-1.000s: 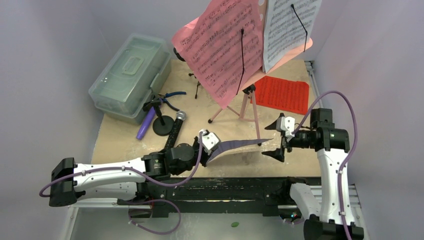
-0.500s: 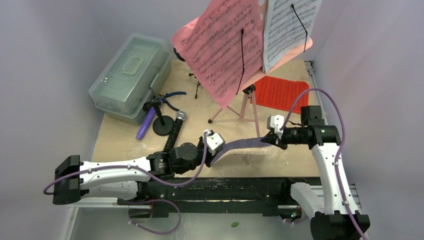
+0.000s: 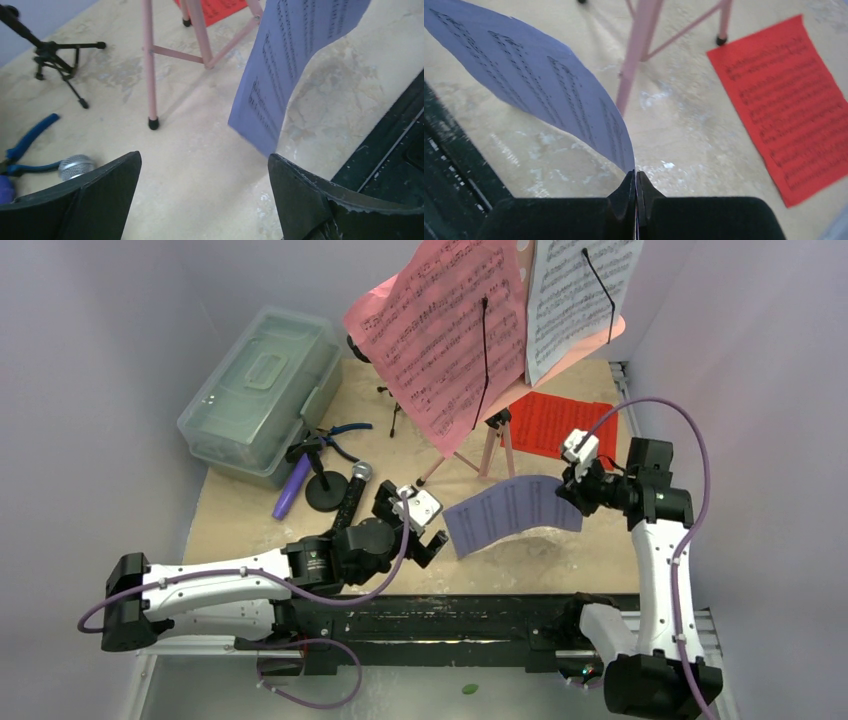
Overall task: Pack up the instrument practice props
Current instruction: Place the sheet music at the center of the board.
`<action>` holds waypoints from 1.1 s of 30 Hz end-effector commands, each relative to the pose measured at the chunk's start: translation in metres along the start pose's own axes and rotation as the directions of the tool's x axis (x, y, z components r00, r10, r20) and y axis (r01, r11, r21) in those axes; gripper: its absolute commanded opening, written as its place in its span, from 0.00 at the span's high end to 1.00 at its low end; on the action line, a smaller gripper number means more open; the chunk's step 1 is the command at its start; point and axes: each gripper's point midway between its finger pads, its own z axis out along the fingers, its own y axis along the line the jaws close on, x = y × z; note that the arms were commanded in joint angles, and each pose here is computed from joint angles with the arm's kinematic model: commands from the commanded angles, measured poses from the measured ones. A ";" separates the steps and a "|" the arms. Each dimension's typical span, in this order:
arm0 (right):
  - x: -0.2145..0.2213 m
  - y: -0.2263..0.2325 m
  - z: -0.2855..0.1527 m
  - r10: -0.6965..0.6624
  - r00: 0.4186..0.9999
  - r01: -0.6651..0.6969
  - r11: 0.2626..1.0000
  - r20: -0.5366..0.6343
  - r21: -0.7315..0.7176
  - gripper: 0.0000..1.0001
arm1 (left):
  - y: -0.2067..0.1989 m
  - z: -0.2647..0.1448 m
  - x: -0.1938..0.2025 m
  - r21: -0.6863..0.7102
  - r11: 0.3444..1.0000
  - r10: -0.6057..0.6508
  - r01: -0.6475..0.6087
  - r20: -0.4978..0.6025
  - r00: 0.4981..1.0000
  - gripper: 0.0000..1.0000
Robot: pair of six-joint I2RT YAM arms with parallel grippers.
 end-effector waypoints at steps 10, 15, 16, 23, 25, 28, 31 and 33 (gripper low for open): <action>-0.012 -0.138 -0.068 0.181 0.979 -0.200 0.731 0.098 0.652 1.00 | 0.071 -0.028 -0.022 -0.252 0.916 0.306 -0.312 -0.064 0.950 0.00; -0.014 -0.175 -0.072 0.225 0.951 -0.309 0.603 0.215 0.736 1.00 | 0.073 -0.024 -0.005 -0.240 0.908 0.324 -0.344 -0.120 0.938 0.00; -0.014 -0.182 -0.071 0.240 0.942 -0.334 0.581 0.236 0.742 1.00 | 0.075 -0.023 0.000 -0.241 0.900 0.339 -0.362 -0.134 0.931 0.00; -0.013 -0.222 -0.051 0.319 0.882 -0.468 0.509 0.347 0.722 1.00 | 0.074 -0.019 0.023 -0.216 0.886 0.370 -0.411 -0.208 0.906 0.01; -0.013 -0.230 -0.042 0.350 0.864 -0.500 0.510 0.362 0.700 1.00 | 0.075 -0.018 0.026 -0.217 0.879 0.378 -0.425 -0.225 0.898 0.01; -0.014 -0.242 -0.028 0.398 0.843 -0.532 0.525 0.362 0.664 1.00 | 0.077 -0.018 0.027 -0.219 0.877 0.378 -0.428 -0.236 0.895 0.01; -0.012 -0.254 -0.017 0.434 0.827 -0.554 0.523 0.357 0.648 1.00 | 0.078 -0.018 0.026 -0.223 0.879 0.371 -0.421 -0.231 0.899 0.01; -0.009 -0.262 -0.009 0.455 0.817 -0.566 0.518 0.353 0.642 1.00 | 0.080 -0.019 0.027 -0.225 0.880 0.369 -0.419 -0.231 0.900 0.01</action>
